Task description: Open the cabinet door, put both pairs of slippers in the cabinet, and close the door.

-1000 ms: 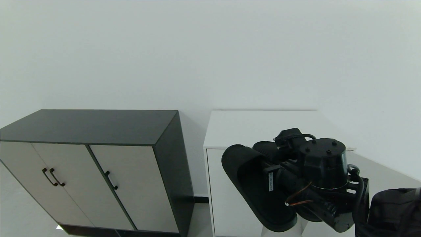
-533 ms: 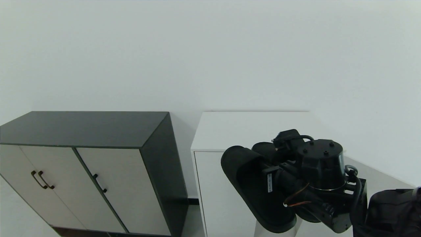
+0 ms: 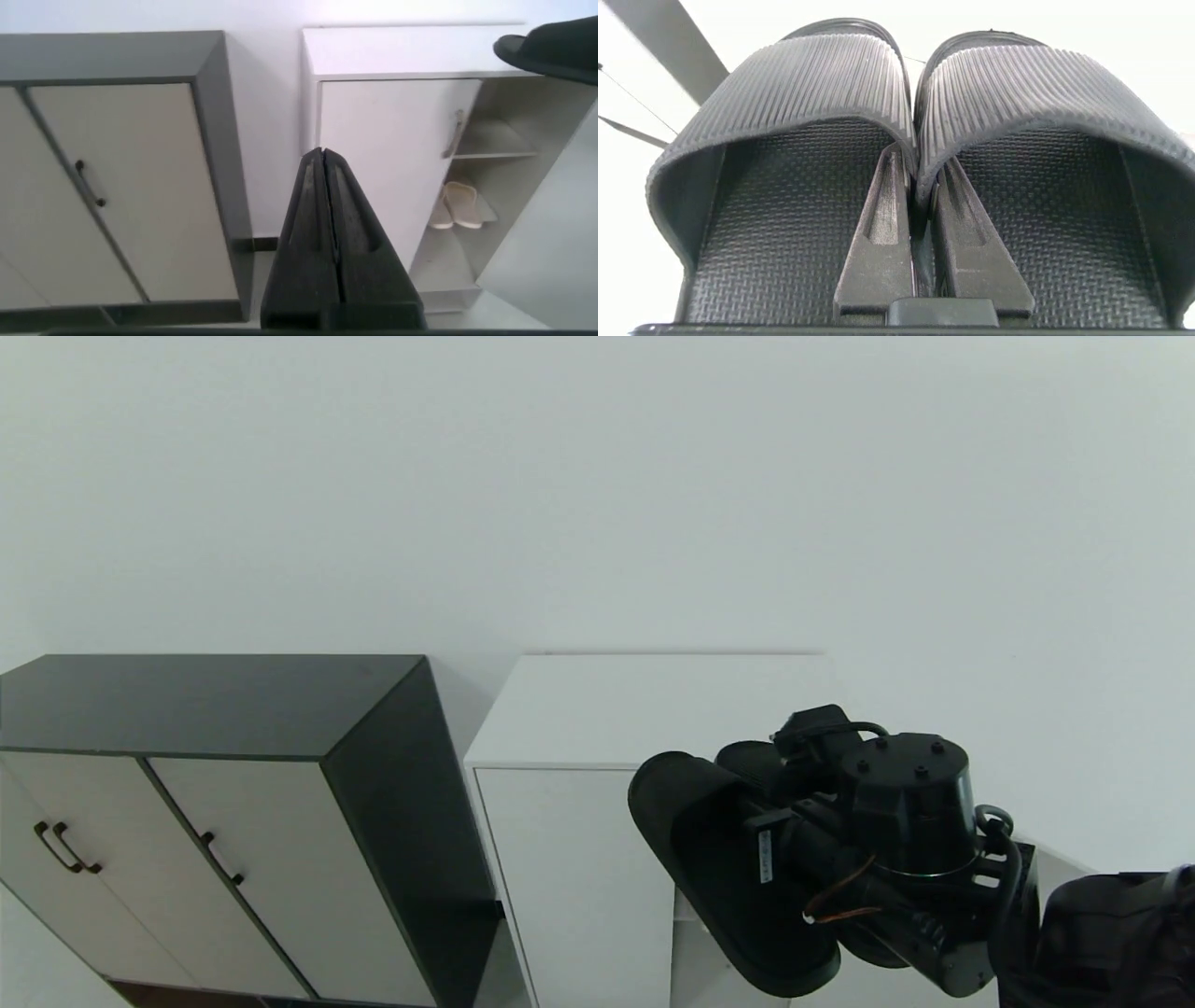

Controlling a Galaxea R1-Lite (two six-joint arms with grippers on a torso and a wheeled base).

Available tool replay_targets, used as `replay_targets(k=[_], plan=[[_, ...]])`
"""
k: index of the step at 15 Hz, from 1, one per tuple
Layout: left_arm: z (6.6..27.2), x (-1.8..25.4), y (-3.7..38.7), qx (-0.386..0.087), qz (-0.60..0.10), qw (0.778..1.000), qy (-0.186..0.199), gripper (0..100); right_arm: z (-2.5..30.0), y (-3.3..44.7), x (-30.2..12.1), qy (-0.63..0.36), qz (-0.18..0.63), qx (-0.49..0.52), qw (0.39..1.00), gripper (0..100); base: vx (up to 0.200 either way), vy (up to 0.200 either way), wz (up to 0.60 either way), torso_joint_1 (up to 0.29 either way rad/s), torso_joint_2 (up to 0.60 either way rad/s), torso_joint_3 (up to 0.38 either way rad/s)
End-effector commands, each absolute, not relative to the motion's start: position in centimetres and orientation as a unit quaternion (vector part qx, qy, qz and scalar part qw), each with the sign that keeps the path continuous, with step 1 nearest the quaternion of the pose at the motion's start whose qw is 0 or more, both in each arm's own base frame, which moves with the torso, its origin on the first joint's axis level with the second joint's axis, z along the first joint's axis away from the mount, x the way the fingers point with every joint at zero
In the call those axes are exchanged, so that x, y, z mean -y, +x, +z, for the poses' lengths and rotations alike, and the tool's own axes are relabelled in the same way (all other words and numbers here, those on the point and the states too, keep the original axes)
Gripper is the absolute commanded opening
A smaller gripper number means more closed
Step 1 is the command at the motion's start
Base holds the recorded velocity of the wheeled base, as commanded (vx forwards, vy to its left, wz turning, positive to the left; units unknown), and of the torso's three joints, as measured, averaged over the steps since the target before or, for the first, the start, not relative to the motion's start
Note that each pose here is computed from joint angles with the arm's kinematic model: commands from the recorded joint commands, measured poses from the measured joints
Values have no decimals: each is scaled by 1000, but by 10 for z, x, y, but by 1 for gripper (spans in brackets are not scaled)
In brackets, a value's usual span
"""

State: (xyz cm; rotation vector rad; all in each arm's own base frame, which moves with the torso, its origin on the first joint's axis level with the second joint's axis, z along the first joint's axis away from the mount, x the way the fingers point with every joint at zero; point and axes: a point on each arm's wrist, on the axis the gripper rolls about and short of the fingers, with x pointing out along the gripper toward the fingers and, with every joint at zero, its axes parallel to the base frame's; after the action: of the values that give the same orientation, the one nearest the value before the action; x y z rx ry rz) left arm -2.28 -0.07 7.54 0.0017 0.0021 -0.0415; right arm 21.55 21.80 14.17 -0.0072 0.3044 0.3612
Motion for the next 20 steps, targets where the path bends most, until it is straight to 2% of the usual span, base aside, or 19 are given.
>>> replay_targets(k=[1, 5, 20], plan=[[75, 1, -23, -2, -21, 1000, 1, 0, 141, 216, -218, -4, 179, -151, 972, 0, 0, -200, 0, 2, -2, 7], [75, 1, -23, -2, -21, 1000, 1, 0, 141, 216, -218, -4, 179, -152, 972, 0, 0, -200, 0, 6, 5, 2], [75, 1, -23, -2, -21, 1000, 0, 0, 137, 215, -216, -10, 182, -129, 975, 0, 0, 0, 0, 0, 0, 0]])
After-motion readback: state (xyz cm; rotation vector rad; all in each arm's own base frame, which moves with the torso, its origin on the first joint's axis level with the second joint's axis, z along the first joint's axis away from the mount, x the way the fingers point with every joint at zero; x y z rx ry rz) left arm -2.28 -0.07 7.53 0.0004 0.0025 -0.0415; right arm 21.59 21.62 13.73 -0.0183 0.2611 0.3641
